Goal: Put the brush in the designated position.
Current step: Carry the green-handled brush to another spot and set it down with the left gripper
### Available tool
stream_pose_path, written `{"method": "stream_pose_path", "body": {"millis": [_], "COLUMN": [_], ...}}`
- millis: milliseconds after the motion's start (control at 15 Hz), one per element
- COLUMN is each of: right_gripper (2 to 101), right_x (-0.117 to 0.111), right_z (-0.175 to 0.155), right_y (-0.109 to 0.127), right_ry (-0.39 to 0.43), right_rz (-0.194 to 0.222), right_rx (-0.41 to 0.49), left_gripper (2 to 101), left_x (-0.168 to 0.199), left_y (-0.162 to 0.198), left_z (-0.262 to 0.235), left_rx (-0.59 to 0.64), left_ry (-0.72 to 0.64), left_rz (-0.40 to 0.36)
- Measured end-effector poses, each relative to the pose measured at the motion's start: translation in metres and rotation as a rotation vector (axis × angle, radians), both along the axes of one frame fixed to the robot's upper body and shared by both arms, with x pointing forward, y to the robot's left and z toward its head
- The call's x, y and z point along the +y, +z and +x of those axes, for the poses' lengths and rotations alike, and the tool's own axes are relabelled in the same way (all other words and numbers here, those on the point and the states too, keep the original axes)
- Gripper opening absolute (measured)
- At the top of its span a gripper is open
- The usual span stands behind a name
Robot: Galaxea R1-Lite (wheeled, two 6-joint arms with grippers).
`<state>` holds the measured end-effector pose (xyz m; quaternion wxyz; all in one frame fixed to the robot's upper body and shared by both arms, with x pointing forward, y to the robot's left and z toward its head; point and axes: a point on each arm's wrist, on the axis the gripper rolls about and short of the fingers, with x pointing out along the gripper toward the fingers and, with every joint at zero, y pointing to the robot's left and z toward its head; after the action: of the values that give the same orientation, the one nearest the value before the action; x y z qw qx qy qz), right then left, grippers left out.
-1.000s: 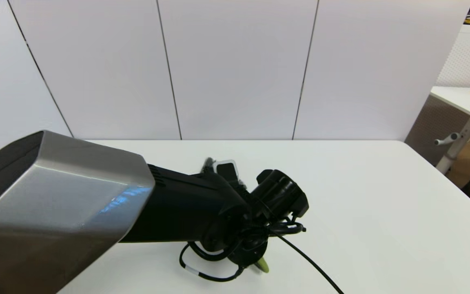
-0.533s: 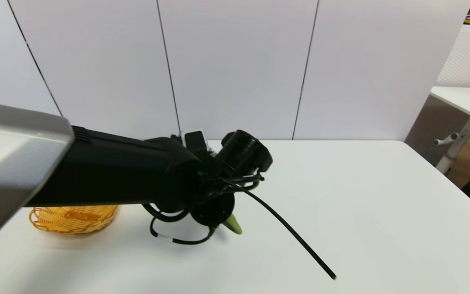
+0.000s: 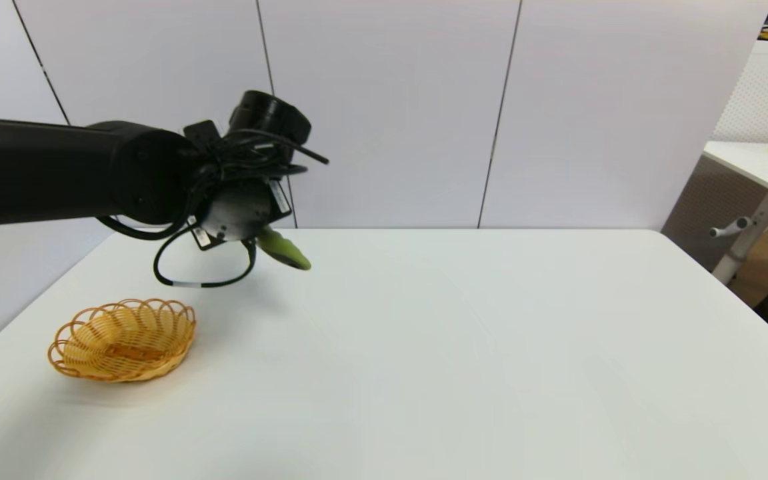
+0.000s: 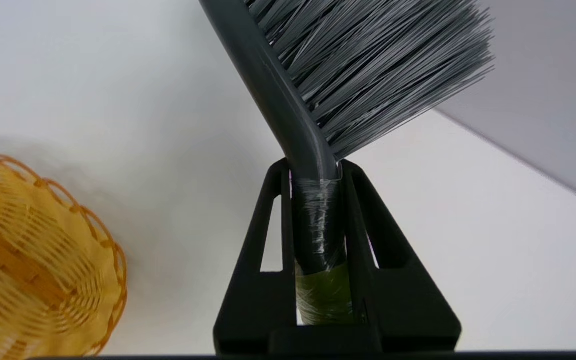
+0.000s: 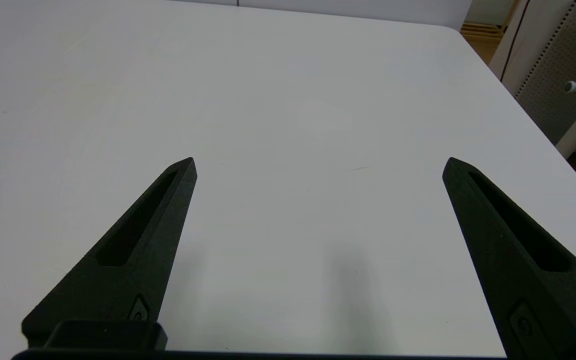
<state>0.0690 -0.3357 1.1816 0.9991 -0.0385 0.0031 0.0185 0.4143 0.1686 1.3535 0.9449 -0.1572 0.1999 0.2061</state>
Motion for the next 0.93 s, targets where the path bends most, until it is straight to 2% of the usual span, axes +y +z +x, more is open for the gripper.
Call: {"method": "stream_pose_path", "body": {"millis": [133,467,933], "right_gripper": [97.3,97.3,97.3], "right_x": [0.0,0.0,0.0], "right_z": [0.0,0.0,0.0], "right_y": [0.0,0.0,0.0], "right_ry": [0.0,0.0,0.0], "right_rz": [-0.001,-0.001,-0.001], "right_rx": [0.0,0.0,0.001], "left_gripper": [19.0,18.9,18.9], "left_x": [0.022,0.059,0.072], "left_y": [0.006,-0.009,-0.048], "left_z": [0.018,0.06,0.097], "left_rx": [-0.022,-0.022,-0.017], "left_ry": [0.056,0.192,0.336], "left_rz": [-0.03,-0.042,-0.06]}}
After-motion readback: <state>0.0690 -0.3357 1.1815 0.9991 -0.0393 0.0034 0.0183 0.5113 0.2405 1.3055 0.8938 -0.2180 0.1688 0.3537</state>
